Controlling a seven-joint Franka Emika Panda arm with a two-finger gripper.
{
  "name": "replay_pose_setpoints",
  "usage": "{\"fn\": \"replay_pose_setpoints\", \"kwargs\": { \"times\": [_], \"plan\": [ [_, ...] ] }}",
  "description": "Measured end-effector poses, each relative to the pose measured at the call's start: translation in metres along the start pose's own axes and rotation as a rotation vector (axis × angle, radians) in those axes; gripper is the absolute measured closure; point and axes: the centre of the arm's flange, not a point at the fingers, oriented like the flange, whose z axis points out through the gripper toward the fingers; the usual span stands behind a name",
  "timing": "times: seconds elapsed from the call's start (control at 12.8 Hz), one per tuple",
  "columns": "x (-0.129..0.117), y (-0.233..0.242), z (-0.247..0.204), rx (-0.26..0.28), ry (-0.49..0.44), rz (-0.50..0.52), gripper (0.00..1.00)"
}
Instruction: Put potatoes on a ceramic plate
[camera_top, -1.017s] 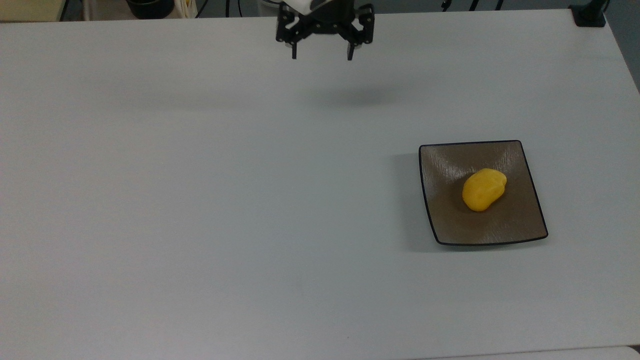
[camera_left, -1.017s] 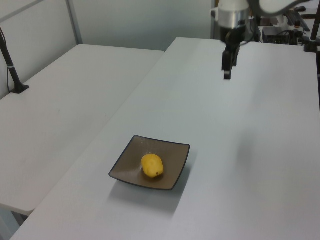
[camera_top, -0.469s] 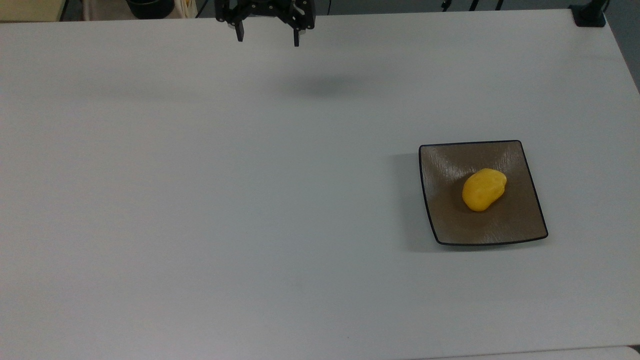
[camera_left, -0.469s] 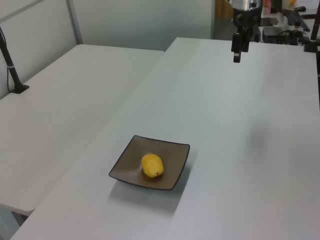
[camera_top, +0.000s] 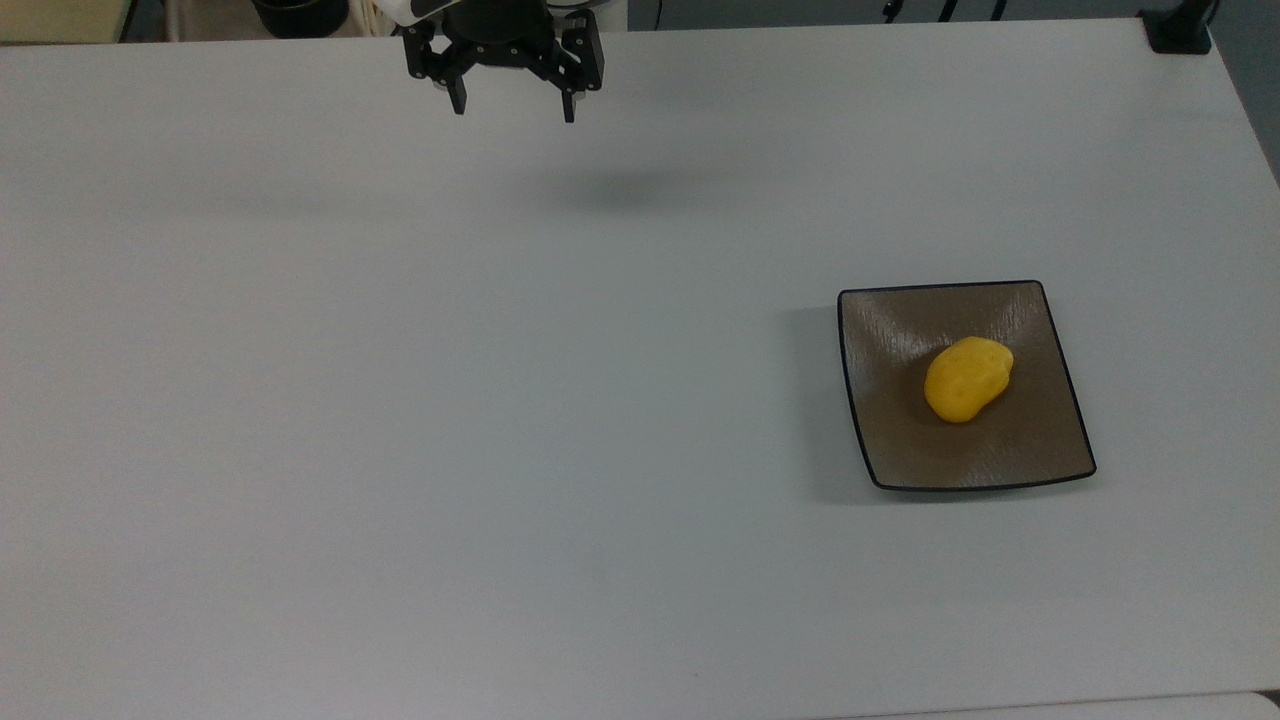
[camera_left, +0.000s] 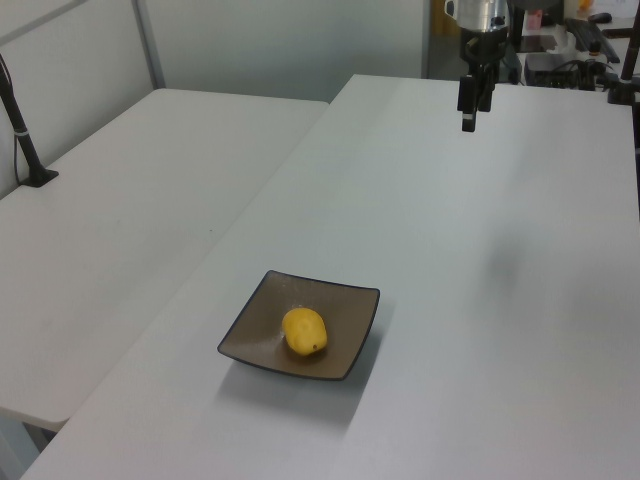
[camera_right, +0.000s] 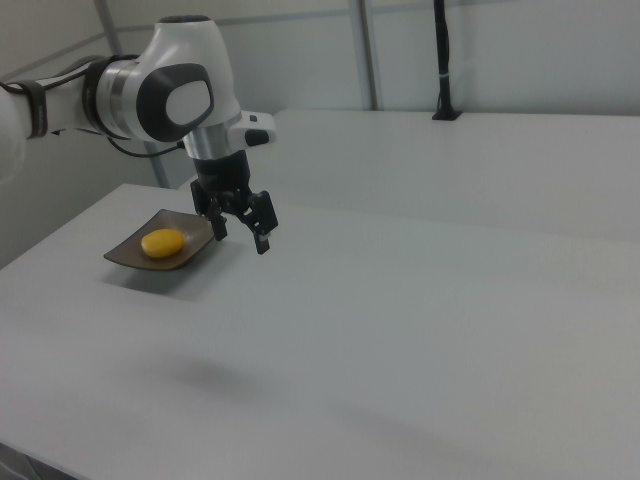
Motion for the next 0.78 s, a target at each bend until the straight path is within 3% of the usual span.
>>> {"fn": "replay_pose_setpoints", "kwargs": {
  "times": [0.78],
  "plan": [
    [-0.0003,0.0023,-0.0077,0.001,0.02,0.005,0.0]
  ]
}}
